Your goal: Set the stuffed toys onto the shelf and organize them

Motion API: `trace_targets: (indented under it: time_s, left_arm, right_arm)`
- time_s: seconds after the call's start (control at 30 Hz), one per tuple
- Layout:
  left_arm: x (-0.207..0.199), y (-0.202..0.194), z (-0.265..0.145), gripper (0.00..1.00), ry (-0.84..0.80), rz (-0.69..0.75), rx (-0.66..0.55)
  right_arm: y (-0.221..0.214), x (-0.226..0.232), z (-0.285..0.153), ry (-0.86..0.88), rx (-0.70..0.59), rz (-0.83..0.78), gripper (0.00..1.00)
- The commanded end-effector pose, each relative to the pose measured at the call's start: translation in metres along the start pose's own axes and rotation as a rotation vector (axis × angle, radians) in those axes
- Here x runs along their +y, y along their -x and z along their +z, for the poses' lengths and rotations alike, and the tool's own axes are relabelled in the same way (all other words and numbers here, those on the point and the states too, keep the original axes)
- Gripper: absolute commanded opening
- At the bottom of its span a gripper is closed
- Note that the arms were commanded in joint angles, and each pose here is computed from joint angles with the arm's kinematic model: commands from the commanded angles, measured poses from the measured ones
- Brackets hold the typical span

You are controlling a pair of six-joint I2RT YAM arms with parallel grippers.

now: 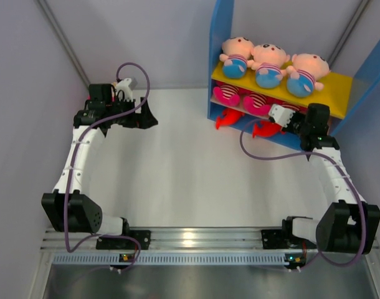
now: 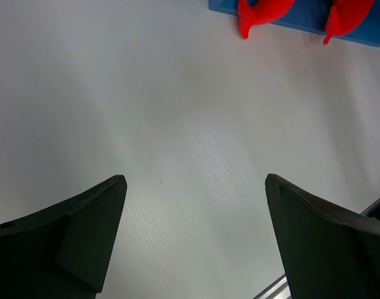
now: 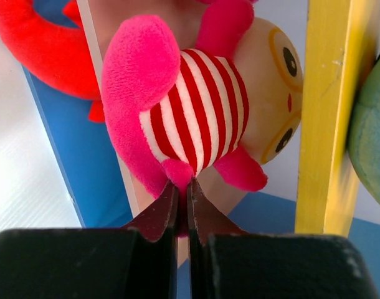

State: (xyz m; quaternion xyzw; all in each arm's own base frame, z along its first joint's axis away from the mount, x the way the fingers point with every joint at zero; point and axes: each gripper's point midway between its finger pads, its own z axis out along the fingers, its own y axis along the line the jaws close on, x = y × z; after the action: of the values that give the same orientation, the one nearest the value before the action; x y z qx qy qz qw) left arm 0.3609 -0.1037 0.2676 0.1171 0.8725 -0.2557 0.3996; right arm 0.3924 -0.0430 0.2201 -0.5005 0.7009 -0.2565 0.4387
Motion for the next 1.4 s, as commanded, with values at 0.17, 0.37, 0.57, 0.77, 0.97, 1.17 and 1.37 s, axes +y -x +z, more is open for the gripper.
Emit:
trace_targets:
  time_s: [0.17, 0.37, 0.57, 0.77, 0.97, 1.17, 1.37]
  left_arm:
    - [0.009, 0.014, 0.004, 0.99, 0.024, 0.025, -0.024]
    - [0.026, 0.015, 0.002, 0.99, 0.117, 0.094, -0.024]
    - [0.052, 0.023, 0.015, 0.96, 0.268, 0.205, 0.011]
    - [0.091, 0.046, 0.037, 0.96, 0.454, 0.267, 0.026]
    - [0.165, 0.079, 0.044, 0.94, 0.821, 0.338, 0.089]
    - [0.226, 0.076, 0.054, 0.95, 1.106, 0.456, 0.271]
    - [0.307, 0.072, 0.073, 0.97, 1.245, 0.441, 0.342]
  right_arm:
    - [0.015, -0.009, 0.002, -0.044, -0.096, -0.024, 0.0]
    - [0.018, -0.019, -0.012, -0.093, -0.097, 0.029, 0.49]
    - [0.021, -0.017, -0.032, -0.148, -0.098, 0.056, 0.68]
    - [0.021, -0.01, -0.043, -0.138, -0.088, 0.082, 0.88]
    - [0.032, -0.007, -0.053, -0.151, -0.109, 0.102, 0.9]
    - [0.041, 0.0, -0.062, -0.145, -0.103, 0.074, 0.91]
    - [0.046, 0.005, -0.075, -0.145, -0.095, 0.056, 0.91]
